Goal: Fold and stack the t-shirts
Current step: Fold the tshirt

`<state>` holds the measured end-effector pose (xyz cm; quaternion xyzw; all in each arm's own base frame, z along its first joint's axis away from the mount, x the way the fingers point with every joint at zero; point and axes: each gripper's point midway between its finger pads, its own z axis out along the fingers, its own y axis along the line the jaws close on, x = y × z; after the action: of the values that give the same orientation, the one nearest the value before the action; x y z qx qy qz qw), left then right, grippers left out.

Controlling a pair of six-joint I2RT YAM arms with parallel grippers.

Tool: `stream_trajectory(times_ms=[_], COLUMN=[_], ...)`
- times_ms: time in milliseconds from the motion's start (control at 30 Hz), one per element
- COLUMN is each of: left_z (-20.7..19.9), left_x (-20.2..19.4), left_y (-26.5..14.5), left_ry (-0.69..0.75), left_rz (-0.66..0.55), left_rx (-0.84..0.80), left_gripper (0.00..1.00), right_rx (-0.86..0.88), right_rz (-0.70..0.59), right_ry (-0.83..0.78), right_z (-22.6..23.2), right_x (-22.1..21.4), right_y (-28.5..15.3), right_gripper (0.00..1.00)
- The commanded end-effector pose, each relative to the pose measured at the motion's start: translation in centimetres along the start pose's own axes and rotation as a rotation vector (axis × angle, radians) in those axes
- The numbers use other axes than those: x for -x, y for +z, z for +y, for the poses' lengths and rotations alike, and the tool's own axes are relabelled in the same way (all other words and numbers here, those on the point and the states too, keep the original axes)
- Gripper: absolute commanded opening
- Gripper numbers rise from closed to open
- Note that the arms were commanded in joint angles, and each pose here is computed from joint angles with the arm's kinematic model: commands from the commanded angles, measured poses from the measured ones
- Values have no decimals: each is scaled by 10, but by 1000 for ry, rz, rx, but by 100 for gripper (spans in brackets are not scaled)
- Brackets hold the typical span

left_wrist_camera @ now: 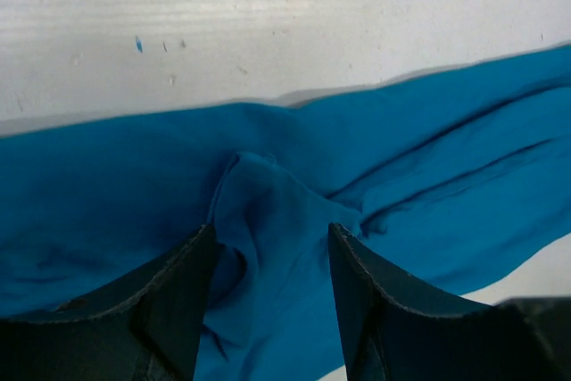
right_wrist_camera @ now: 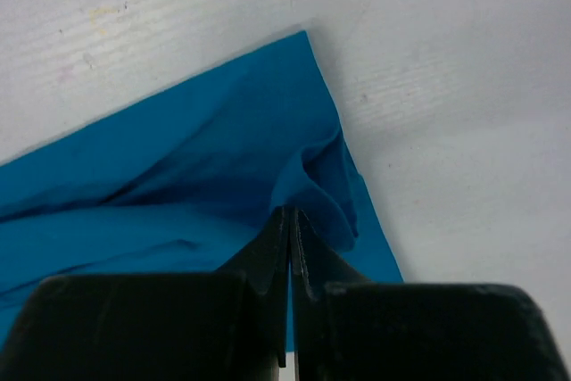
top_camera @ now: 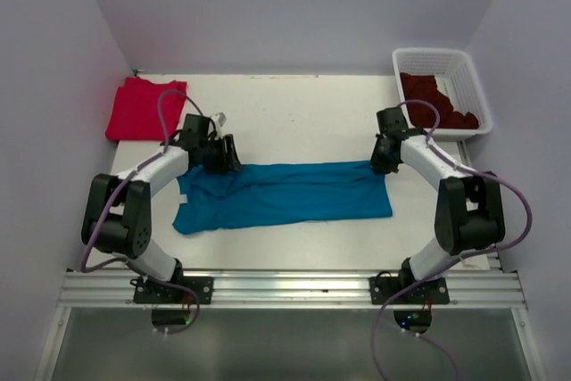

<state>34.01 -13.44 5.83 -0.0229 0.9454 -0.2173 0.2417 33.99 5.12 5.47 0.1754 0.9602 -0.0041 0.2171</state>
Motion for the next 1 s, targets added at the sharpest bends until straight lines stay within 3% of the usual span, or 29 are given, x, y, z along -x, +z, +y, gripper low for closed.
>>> stream_trajectory(times_ms=[0, 600, 967], left_z=[-4, -8, -40], left_x=[-12, -58, -75], left_y=[-21, -64, -88], left_ry=[4, -8, -6], left_rz=[-2, 19, 23], left_rx=[5, -5, -114], left_gripper=[57, 57, 56], right_rx=[34, 23, 30], right_rz=[-28, -19, -55], right_ry=[16, -24, -18], right_z=[-3, -29, -34], right_x=[-6, -36, -35], right_y=[-29, -69, -84], right_gripper=[0, 0, 0])
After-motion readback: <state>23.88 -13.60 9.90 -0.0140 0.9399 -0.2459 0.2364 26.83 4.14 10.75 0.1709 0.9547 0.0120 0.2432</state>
